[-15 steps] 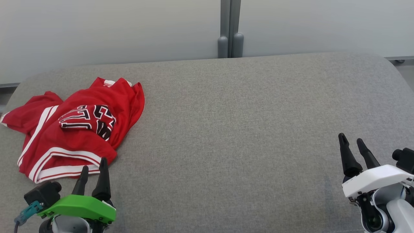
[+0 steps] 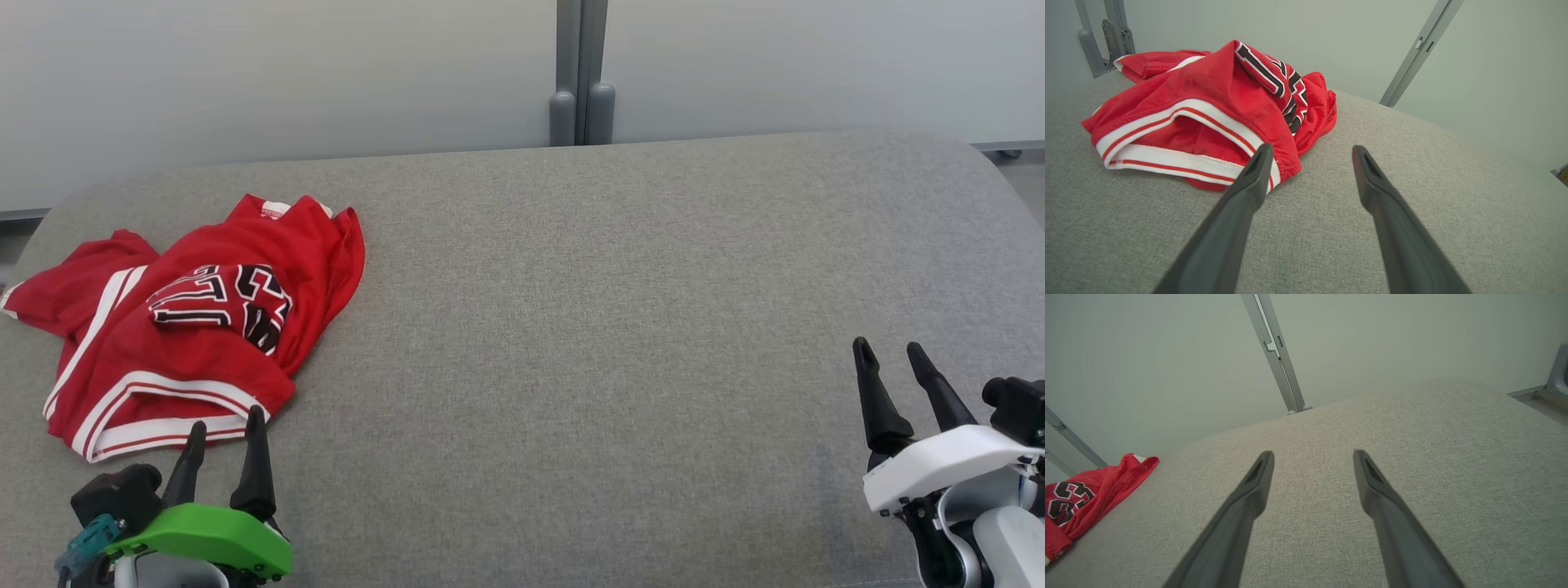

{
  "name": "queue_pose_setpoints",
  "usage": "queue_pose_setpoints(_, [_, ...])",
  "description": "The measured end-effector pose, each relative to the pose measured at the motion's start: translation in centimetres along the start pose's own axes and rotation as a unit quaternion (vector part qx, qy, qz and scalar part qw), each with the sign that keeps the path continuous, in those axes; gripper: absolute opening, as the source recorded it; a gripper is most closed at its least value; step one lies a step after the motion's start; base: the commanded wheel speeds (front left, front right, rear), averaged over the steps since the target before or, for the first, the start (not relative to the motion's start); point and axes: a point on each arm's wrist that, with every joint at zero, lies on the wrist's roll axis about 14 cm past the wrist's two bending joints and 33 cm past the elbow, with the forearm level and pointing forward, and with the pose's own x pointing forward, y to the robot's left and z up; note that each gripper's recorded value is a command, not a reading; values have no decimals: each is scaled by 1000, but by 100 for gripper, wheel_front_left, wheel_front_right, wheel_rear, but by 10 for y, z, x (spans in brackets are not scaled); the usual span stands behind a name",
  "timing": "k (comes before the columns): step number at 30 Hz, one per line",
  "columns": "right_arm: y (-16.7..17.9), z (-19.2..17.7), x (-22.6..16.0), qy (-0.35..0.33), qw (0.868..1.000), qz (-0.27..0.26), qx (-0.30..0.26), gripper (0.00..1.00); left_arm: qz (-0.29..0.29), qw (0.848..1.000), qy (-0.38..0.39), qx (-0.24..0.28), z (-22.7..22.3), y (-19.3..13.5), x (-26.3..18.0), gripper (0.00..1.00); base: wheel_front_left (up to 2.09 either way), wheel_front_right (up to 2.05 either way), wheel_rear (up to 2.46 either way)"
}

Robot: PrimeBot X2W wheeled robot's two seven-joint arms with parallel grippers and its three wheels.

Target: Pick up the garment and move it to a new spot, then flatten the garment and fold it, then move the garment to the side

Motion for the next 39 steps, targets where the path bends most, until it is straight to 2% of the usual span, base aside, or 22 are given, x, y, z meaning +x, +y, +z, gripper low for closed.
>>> queue_pose_setpoints(13, [-1, 8, -3, -20, 997, 18, -79, 100, -12, 996, -28, 78, 8, -5, 1, 100, 0, 0, 0])
queue_pose_setpoints(24, [5, 16, -6, -41, 987, 44, -149, 100, -27, 988, -41, 144, 7, -10, -3, 100, 0, 0, 0])
queue_pose_setpoints(39, [0, 10, -12, -34, 989, 46, -138, 100, -28, 988, -40, 147, 5, -11, -3, 100, 0, 0, 0])
